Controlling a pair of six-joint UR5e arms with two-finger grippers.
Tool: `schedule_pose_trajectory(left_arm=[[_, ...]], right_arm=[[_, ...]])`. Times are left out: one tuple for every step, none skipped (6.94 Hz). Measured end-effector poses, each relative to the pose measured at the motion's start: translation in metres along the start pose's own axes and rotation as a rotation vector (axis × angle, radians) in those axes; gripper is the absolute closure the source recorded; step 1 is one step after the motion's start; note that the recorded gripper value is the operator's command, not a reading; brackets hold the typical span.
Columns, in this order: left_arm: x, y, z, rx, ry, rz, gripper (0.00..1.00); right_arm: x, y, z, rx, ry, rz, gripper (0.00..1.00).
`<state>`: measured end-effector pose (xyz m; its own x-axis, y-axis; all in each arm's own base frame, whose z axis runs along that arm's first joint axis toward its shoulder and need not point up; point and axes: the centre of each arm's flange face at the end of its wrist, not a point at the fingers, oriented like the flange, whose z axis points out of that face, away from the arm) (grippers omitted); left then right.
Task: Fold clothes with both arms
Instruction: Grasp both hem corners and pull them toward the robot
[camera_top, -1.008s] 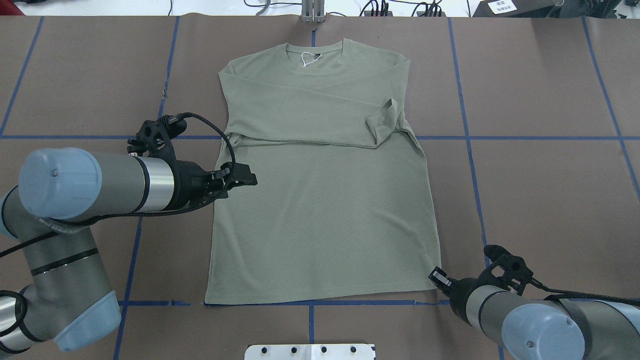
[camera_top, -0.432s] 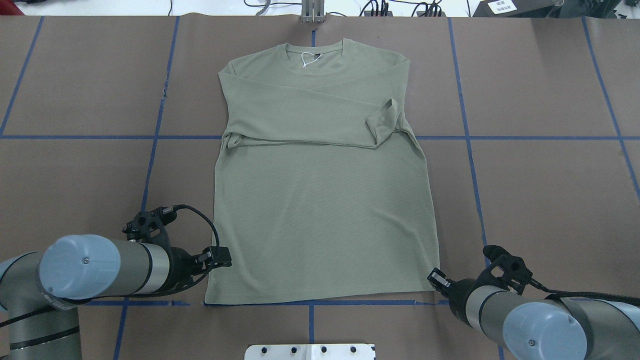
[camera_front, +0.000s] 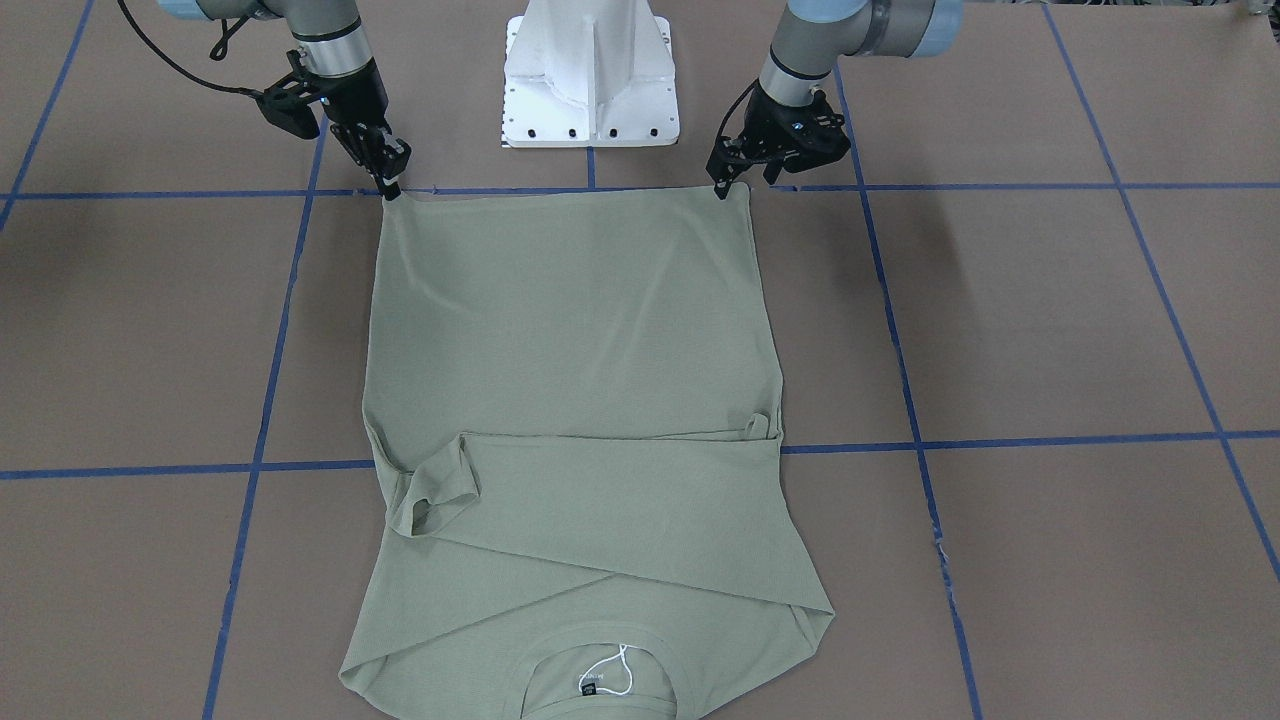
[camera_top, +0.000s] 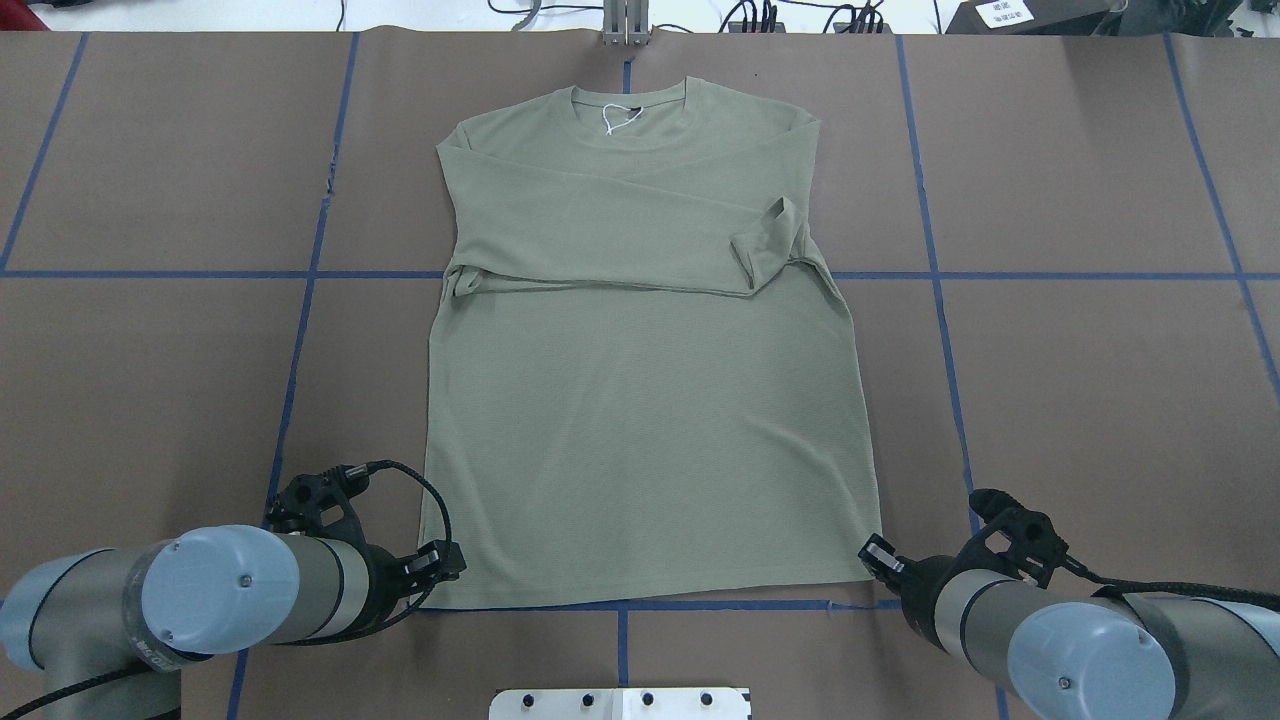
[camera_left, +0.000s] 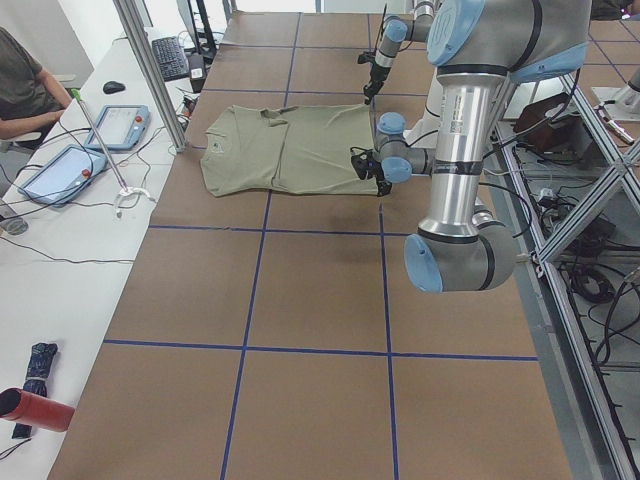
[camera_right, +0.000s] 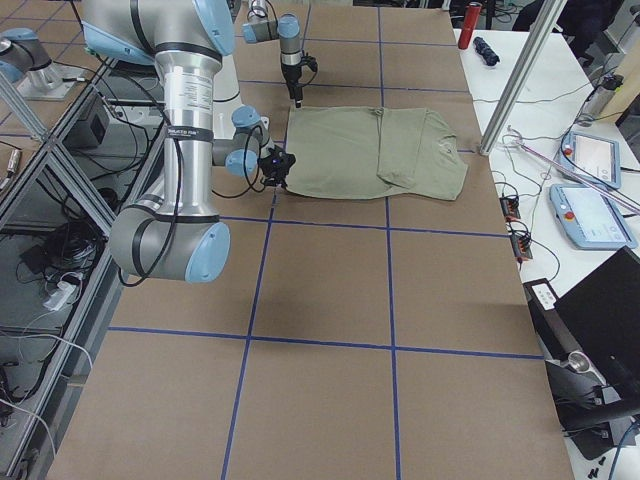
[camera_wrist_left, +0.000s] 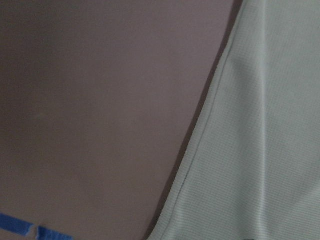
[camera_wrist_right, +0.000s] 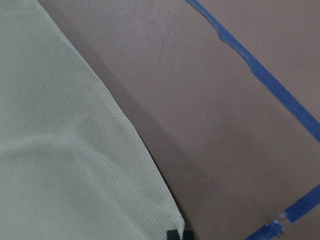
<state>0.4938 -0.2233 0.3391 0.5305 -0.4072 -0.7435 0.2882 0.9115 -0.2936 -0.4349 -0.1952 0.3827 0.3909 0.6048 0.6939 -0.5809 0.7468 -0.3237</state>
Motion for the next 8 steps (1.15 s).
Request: schedule_pose_trajectory(left_arm=[[0.0004,0.0039,0.0019,-0.001,-0.009,-0.001,0.30],[-0.0002,0.0060,0.0039,0.000,-0.015,-0.001,0.33],[-0.0009,0.0063,0.0060,0.009,-0.018,0.000,0.34],[-0.0014,0.0051,0.0073,0.023,-0.018,0.001,0.35],[-0.0022,0.0045,0.0086,0.030,-0.019,0.002,0.43],[-0.0028,0.0045,0.0098,0.033,-0.020,0.003,0.57],[-0.0033,0.0047,0.0101,0.034,-0.021,0.003,0.75],[-0.0034,0.0048,0.0102,0.034,-0.021,0.003,0.96]], right_arm=[[0.0009,-0.0008,0.0005,0.002,0.002,0.000,1.00],[0.0013,-0.0014,0.0007,0.004,0.003,0.000,1.00],[0.0021,-0.0022,0.0012,0.006,0.004,0.000,1.00],[0.0031,-0.0035,0.0017,0.009,0.006,0.000,1.00],[0.0036,-0.0042,0.0020,0.011,0.007,0.000,1.00],[0.0038,-0.0045,0.0021,0.011,0.007,0.000,1.00],[0.0039,-0.0048,0.0022,0.012,0.007,0.000,1.00],[0.0039,-0.0048,0.0022,0.012,0.008,0.000,1.00]])
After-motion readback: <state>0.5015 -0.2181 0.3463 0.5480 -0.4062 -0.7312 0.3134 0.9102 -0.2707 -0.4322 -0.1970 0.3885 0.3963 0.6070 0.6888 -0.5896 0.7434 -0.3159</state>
